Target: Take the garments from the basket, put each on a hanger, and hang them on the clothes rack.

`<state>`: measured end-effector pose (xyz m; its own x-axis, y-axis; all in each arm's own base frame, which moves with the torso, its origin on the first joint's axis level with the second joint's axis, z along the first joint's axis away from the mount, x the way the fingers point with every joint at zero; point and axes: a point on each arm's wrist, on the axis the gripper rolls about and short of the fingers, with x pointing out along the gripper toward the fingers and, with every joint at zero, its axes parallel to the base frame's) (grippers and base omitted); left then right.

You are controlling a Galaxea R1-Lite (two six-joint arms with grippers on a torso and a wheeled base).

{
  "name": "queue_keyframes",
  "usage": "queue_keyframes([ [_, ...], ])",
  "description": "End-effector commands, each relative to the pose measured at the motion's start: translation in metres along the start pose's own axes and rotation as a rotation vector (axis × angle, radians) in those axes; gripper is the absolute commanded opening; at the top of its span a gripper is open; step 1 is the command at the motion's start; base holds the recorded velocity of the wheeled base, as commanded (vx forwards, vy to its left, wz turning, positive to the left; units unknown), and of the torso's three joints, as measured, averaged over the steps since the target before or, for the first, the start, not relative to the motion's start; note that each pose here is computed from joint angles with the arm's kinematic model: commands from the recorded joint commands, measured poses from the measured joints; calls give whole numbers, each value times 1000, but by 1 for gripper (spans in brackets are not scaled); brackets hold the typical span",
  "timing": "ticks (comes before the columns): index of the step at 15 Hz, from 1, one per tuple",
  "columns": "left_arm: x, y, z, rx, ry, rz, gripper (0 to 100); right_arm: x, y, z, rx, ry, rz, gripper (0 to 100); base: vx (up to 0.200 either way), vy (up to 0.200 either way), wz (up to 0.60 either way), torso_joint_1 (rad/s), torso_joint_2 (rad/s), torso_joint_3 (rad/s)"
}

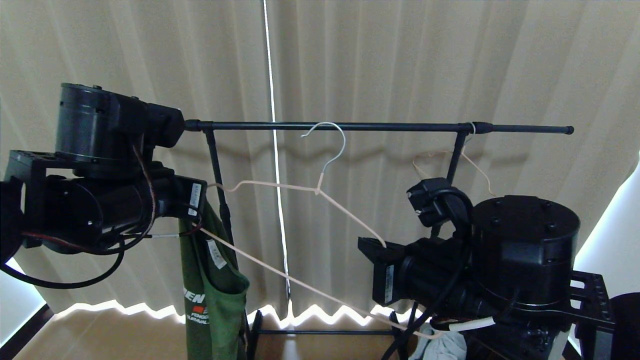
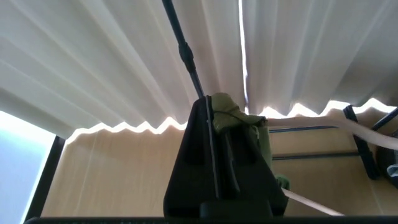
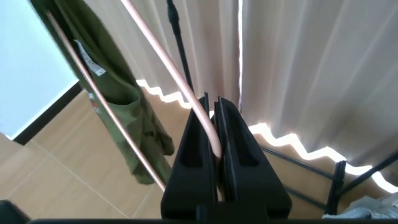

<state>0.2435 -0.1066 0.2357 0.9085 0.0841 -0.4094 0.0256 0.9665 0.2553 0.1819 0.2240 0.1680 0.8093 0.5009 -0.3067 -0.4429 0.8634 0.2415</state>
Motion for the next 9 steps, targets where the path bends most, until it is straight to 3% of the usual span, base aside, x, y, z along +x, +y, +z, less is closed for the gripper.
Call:
queue_keyframes([
  [1, -1, 1, -1, 2, 1, 3, 0, 7, -2, -6, -7, 21, -19, 0, 0, 0, 0, 0, 0, 0],
  [4, -1, 2, -5, 36, 17, 55, 0, 11, -11, -3, -15, 14, -54, 0, 0, 0, 0, 0, 0, 0],
  [9, -14, -4, -6, 81, 7, 15, 0, 27, -18, -1, -24, 15, -92, 0, 0, 0, 0, 0, 0, 0],
])
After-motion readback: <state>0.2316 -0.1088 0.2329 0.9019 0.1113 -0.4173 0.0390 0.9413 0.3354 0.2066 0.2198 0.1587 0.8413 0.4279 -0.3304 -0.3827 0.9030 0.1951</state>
